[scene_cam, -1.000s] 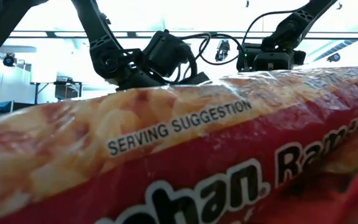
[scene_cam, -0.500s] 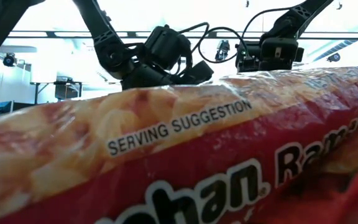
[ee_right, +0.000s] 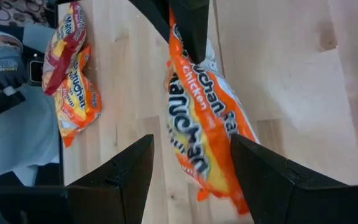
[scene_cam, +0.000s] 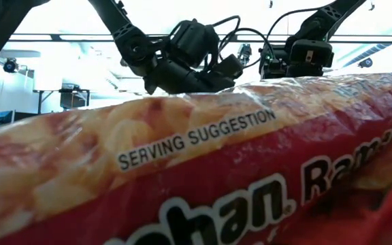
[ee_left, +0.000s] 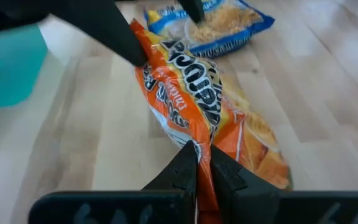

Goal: Sort Maruchan noodles
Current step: Put the right orange noodle pack into the green bin

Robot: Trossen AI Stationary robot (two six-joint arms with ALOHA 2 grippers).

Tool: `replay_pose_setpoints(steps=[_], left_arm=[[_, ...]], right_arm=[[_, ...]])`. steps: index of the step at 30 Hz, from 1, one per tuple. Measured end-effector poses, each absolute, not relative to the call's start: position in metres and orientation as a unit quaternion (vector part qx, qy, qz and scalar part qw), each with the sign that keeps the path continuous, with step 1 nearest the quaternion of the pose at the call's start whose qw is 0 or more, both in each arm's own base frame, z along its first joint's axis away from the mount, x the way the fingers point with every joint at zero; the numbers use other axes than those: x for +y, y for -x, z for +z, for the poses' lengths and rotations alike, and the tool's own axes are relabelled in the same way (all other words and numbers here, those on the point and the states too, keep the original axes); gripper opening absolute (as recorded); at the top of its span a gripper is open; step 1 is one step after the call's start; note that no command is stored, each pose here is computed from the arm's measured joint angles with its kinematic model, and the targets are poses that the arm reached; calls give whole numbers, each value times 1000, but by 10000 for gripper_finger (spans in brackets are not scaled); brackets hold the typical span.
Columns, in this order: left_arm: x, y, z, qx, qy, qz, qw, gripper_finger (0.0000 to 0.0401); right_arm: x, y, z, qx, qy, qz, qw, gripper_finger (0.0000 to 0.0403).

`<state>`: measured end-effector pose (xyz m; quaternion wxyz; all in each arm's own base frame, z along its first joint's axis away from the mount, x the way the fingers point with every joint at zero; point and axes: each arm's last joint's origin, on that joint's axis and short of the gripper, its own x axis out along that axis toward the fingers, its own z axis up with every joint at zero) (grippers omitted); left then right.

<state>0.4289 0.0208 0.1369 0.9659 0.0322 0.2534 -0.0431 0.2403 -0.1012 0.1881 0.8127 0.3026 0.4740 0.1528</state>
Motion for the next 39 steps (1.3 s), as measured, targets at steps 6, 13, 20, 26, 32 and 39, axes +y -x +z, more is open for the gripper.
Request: replay_pose_setpoints(steps=[6, 13, 20, 26, 32, 39], left_arm=[[21, -426, 132, 262, -25, -43, 964, 0], [18, -429, 138, 246, -31, -73, 966, 0], [22, -435, 146, 231, -48, -69, 969, 0], [31, -439, 153, 229, -47, -60, 970, 0], [37, -438, 153, 231, -45, -53, 971, 0], [40, -445, 164, 213, -54, -51, 974, 0]], right_arm=[[-102, -241, 192, 465, -286, 160, 823, 203], [-104, -241, 190, 480, -261, 133, 827, 203], [-103, -241, 191, 475, -262, 142, 828, 203], [-99, -242, 192, 459, -283, 179, 823, 203], [-94, -244, 192, 461, -278, 191, 821, 203], [-91, -245, 192, 463, -271, 194, 821, 203]])
